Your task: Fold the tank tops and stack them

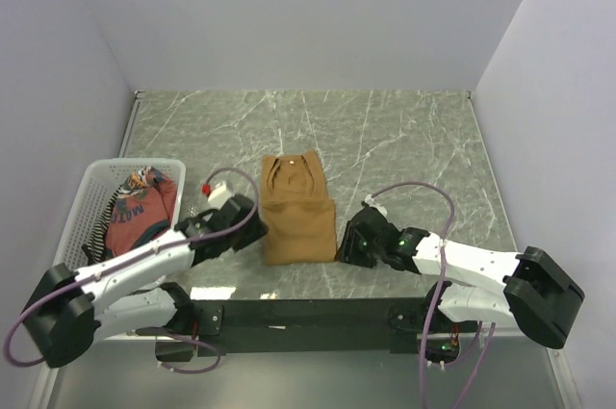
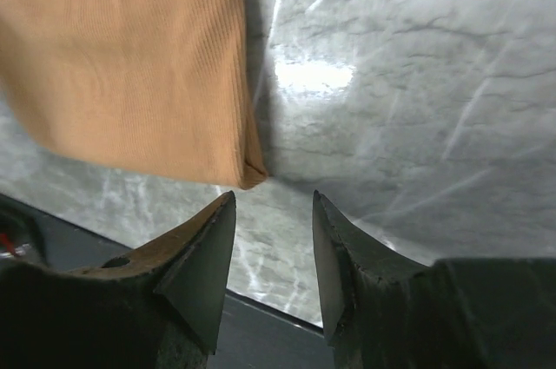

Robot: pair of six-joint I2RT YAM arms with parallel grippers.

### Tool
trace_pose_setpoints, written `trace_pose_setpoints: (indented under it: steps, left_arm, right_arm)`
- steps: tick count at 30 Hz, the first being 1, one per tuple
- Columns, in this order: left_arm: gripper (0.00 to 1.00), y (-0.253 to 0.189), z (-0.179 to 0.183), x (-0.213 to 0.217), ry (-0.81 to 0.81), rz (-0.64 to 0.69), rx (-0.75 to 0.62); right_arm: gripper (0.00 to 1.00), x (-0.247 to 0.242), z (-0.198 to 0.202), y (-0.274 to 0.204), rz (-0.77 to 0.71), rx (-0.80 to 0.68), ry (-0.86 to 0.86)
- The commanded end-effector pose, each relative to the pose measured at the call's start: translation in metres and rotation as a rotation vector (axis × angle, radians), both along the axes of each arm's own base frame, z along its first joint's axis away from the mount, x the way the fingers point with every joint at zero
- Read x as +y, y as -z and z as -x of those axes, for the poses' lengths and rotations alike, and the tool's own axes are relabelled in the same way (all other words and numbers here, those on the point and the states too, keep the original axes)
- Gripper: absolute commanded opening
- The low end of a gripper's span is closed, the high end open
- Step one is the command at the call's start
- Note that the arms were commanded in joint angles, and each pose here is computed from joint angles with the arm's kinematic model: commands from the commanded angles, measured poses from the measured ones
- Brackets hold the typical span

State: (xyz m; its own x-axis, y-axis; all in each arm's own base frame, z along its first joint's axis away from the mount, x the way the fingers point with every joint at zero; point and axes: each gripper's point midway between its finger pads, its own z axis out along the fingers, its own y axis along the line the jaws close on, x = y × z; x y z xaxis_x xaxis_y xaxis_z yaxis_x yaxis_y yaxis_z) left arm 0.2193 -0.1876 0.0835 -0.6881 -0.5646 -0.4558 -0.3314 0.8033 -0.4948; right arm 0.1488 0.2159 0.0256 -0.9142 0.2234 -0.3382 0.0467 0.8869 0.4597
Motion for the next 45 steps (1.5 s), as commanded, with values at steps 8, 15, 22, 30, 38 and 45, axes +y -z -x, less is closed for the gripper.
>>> trace_pose_setpoints:
  steps: [8, 15, 22, 30, 38, 45]
  left_arm:
    - [0.54, 0.042, 0.060, -0.008, 0.019, 0.119, 0.105]
    - [0.48, 0.058, 0.082, -0.014, 0.030, 0.108, 0.158]
    - [0.48, 0.067, 0.084, -0.019, 0.033, 0.104, 0.168]
    - [0.36, 0.079, 0.085, -0.012, 0.016, 0.041, 0.182]
    - [0.01, 0.055, 0.086, -0.014, 0.087, -0.006, 0.123]
    - [0.01, 0.032, 0.123, -0.033, 0.143, 0.011, 0.131]
  right_arm:
    - [0.48, 0.019, -0.005, -0.003, -0.136, -0.012, 0.056]
    - [0.47, 0.019, -0.006, 0.004, -0.139, 0.004, 0.084]
    - [0.44, 0.019, -0.005, 0.012, -0.128, 0.019, 0.090]
    - [0.24, 0.016, -0.010, 0.018, -0.089, 0.014, 0.096]
    - [0.00, 0.010, -0.006, 0.002, -0.035, -0.028, 0.040]
    - [0.00, 0.019, 0.030, -0.020, -0.062, -0.044, -0.045]
